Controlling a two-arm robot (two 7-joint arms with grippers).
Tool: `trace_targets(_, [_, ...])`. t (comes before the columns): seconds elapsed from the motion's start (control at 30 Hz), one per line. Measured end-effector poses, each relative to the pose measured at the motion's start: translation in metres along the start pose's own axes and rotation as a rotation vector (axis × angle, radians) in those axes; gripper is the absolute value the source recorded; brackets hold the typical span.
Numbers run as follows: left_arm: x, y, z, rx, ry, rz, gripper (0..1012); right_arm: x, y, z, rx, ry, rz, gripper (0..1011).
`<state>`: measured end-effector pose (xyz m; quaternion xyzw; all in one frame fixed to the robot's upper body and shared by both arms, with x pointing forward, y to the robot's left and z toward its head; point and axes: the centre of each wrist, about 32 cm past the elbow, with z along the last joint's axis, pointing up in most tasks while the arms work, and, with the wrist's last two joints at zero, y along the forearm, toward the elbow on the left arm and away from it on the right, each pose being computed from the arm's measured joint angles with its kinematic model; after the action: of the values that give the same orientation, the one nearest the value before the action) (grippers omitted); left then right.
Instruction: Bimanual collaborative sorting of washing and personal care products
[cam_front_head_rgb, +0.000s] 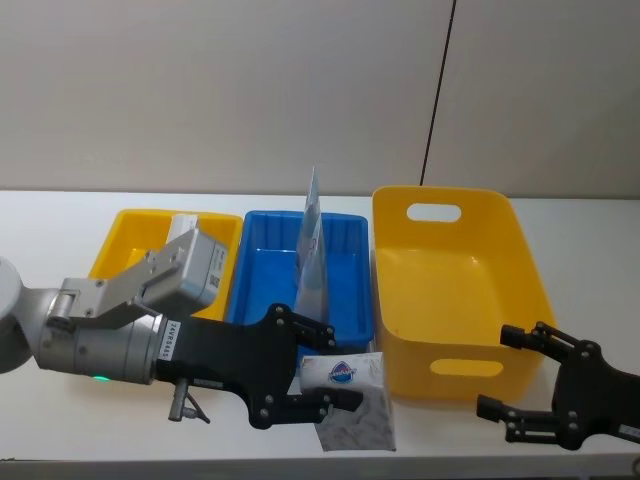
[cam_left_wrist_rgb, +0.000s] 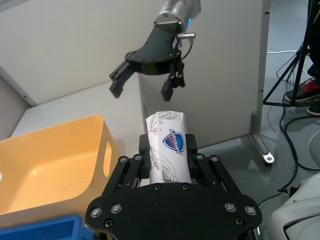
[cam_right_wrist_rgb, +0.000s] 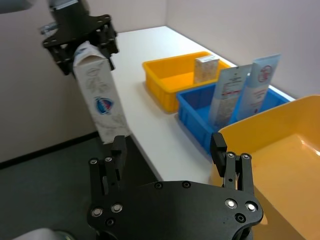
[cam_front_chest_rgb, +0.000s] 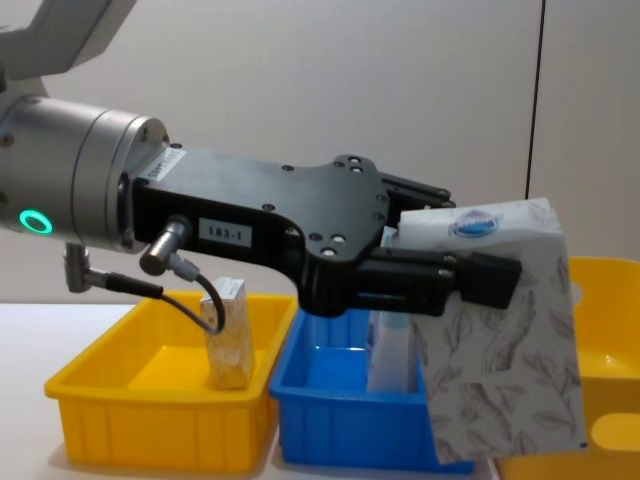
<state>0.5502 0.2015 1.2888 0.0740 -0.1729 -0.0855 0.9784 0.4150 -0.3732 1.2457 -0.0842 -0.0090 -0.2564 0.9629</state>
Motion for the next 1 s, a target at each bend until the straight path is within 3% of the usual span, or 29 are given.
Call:
trace_targets(0.43, [0.0000,0.0000,0.0000,0.000,0.000,0.000,364,0.003,-0.003,0.010,0.008,-0.019,0.096,1003])
trace_targets(1.0, [0.0000,0.0000,0.0000,0.000,0.000,0.000,364,-0.015,0.021,-0.005,0.063,-0.081,0.137,1003])
